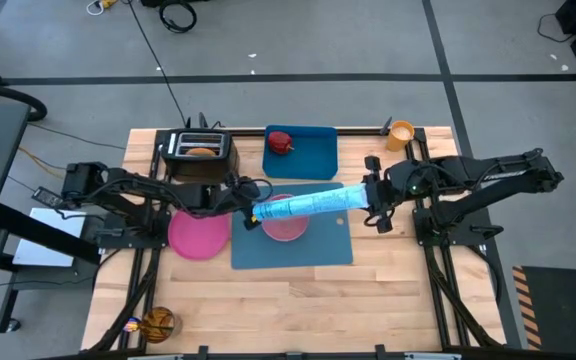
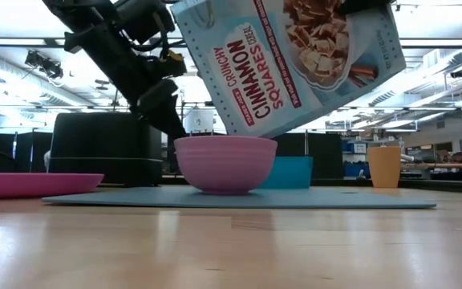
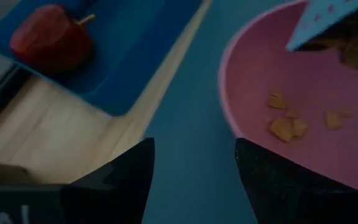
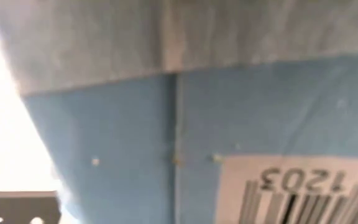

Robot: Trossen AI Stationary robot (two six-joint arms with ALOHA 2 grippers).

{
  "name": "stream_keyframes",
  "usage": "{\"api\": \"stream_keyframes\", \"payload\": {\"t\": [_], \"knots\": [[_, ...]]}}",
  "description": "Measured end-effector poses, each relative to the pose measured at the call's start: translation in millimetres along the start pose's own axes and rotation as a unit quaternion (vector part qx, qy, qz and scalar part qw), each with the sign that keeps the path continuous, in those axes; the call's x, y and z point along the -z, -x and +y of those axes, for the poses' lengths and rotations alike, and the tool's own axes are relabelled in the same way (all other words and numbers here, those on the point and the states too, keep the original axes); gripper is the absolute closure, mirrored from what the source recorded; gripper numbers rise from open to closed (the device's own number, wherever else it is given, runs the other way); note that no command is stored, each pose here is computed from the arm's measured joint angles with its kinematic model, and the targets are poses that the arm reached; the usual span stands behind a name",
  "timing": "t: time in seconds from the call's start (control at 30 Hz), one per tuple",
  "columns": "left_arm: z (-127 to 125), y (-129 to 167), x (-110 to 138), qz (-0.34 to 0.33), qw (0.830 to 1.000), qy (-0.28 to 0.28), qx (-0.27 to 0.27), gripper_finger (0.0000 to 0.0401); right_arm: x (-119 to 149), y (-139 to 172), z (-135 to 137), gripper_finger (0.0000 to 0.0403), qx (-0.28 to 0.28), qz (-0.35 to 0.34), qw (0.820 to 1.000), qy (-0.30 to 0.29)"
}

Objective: Arrange a breakfast setting
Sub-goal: Pour the cereal from the cereal box into the pink bowl

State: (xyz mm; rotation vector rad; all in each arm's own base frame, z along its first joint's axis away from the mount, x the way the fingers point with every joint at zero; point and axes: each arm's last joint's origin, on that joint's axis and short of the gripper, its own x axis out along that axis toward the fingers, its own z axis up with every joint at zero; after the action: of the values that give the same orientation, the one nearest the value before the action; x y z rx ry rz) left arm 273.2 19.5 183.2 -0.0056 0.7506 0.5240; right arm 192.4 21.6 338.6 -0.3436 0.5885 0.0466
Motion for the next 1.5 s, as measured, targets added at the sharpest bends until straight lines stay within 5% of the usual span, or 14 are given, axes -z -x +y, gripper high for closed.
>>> {"api": "stream_keyframes", "payload": {"t": [0.23, 0.63, 0.77, 1.5], "knots": [[6.4, 19.6, -4.0, 0.034, 0.999, -0.01, -0.021, 0.0168, -2.0, -1.4, 1.5, 0.025, -0.02, -0.011, 1.0, 0.004], [21.7, 84.6, -19.5, -0.066, 0.997, 0.007, -0.025, 0.0168, -1.9, -5.1, -1.2, 0.0251, 0.022, 0.002, 1.0, 0.009], [23.9, 96.0, -21.4, -0.088, 0.996, 0.014, -0.014, 0.0168, -5.2, -7.0, -0.2, 0.0251, -0.004, -0.017, 1.0, 0.01], [20.0, 101.6, -19.9, -0.092, 0.996, 0.013, -0.001, 0.0168, -1.8, -12.4, -2.7, 0.0252, 0.005, 0.006, 1.0, 0.006]]}}
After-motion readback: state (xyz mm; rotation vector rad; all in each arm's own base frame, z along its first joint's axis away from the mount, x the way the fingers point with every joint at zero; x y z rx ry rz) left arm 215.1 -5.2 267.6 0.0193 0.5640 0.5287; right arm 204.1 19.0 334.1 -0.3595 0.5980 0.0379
